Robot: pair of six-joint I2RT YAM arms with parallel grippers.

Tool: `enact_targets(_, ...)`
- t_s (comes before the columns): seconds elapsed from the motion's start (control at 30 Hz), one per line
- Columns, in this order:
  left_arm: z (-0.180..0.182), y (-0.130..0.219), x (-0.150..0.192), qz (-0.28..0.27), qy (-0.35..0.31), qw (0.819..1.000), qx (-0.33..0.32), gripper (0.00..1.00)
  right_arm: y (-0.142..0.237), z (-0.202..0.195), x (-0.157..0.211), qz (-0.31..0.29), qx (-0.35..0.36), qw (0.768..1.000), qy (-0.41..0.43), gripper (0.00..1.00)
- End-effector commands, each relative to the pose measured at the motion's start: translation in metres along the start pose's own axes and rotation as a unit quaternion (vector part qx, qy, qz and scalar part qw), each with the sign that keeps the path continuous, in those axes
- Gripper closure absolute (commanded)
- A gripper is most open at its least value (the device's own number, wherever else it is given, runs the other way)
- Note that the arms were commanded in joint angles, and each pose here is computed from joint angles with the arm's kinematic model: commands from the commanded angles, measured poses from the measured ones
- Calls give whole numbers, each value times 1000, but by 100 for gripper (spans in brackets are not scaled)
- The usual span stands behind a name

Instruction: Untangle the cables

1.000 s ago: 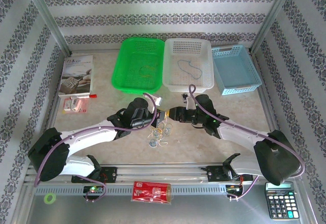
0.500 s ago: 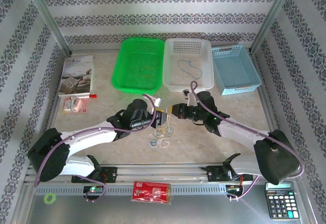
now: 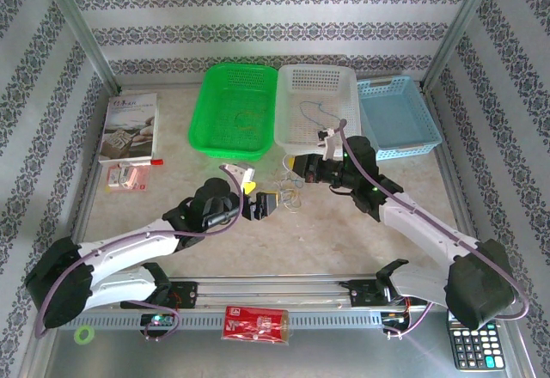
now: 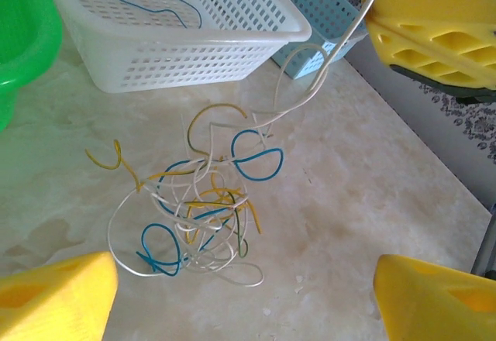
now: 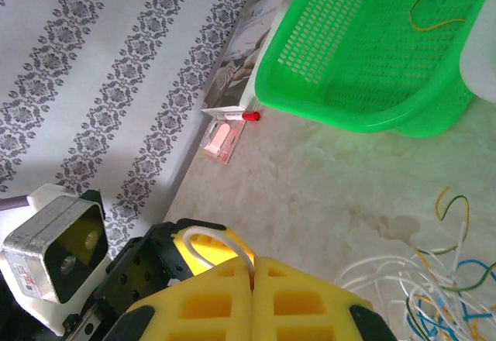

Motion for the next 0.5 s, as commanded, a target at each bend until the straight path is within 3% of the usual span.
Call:
enact_targets(0.0, -2, 3, -12, -31, -18, 999, 3, 12, 2, 19, 0, 11, -17, 1000, 21, 100)
enact_targets(0.47, -11, -25, -24, -28, -51, 998, 24, 11, 1, 49, 13, 26, -42, 998, 28, 100)
Point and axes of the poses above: each hand's point on the last joint's axis, 136 mm out from that joint toward the fingers, its own y axis back along the fingers, its own z axis along the line the jaws close on, x = y × z, the point moved 4 cm from there along y, back along the fingers, and after that the axes turned 9 degrees about -y, right-handed, at the moved point
